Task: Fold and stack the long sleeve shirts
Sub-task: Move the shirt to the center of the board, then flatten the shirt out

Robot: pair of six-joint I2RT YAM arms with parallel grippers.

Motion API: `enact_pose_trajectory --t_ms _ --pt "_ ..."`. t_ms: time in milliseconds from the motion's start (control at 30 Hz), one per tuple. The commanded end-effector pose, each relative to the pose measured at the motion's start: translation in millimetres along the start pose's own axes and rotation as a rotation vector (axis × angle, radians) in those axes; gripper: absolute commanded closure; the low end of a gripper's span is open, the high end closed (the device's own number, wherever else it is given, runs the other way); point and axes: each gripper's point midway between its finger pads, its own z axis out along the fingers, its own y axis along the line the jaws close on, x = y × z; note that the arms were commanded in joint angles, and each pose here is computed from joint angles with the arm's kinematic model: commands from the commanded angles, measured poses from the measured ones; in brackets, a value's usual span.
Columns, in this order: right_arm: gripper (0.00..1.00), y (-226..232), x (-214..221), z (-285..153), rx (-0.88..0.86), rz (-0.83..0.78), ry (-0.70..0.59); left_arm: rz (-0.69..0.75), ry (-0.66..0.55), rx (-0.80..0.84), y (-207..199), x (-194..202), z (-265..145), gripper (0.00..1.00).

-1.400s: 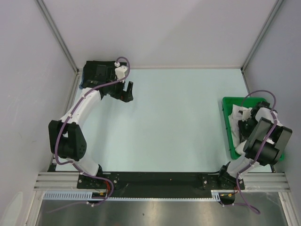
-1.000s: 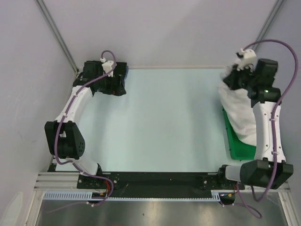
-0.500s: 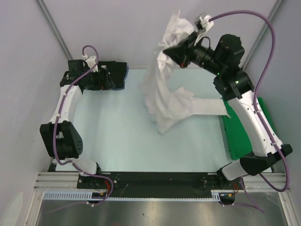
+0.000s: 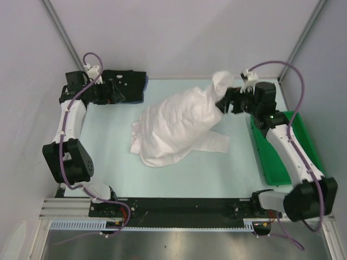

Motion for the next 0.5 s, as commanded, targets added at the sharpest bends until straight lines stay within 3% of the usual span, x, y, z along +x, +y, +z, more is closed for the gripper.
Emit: enact_pose_trajectory --t_ms 0,100,200,333,467 --pt "0.14 -103.1 101.6 -35.9 0.276 0.057 0.308 0.201 0.062 0.133 -16.0 31.3 -4.1 0.01" --pt "0.16 -99.0 97.7 -30.8 0.182 -0.01 0.291 0.198 0.184 0.158 -7.2 73.8 3.3 0.01" --pt "0.18 -68.1 107.5 1.8 0.043 -0.071 0.338 0.083 0.267 0.148 3.1 108.4 18.5 0.04" --pt "0.21 -35.4 113.8 32.5 -0.092 -0.143 0.374 -0.098 0.394 0.088 15.4 155.7 33.8 0.19" --pt "0.21 -19.5 121.6 46.5 -0.146 -0.179 0.416 -0.103 0.511 0.024 12.8 196.9 41.1 0.21"
